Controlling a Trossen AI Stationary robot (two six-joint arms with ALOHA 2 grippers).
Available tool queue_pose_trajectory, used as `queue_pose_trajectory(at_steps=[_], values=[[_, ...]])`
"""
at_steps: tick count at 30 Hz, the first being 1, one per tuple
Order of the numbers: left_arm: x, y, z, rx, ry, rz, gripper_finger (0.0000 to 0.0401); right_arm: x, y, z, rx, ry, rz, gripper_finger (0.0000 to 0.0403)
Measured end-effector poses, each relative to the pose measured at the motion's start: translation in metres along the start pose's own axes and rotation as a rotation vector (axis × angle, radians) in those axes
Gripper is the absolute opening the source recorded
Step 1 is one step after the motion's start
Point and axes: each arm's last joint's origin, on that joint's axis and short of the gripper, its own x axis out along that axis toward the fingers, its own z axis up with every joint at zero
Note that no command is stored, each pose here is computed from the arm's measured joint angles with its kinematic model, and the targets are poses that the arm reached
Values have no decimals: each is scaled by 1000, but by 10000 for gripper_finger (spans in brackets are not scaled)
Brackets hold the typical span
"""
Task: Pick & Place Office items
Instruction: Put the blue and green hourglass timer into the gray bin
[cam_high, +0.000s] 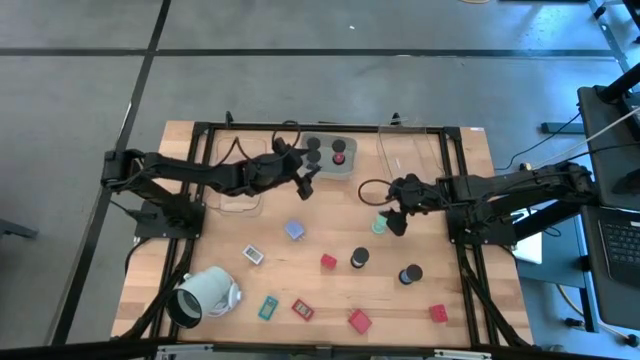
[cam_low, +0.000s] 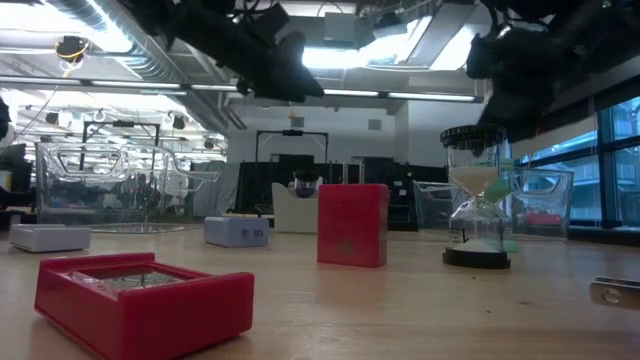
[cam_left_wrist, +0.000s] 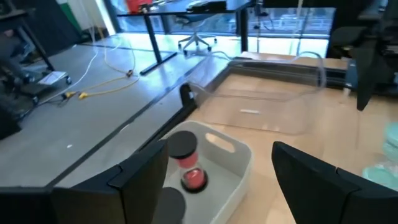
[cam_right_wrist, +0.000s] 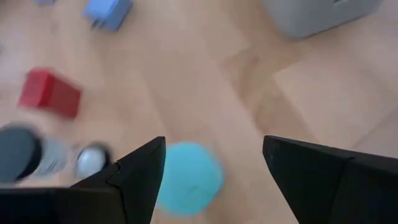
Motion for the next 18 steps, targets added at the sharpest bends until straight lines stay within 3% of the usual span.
queue_pose_trajectory(at_steps=[4, 11, 18], values=[[-2, -4, 0, 10, 2, -14, 283, -1, 7, -4, -52, 40, 79, 272], [-1, -3, -1, 10, 5, -10, 279, -3, 14, -8, -130, 42, 105, 272], [-1, -3, -1, 11, 6, -9, 279, -3, 15, -9, -303, 22, 89, 272]])
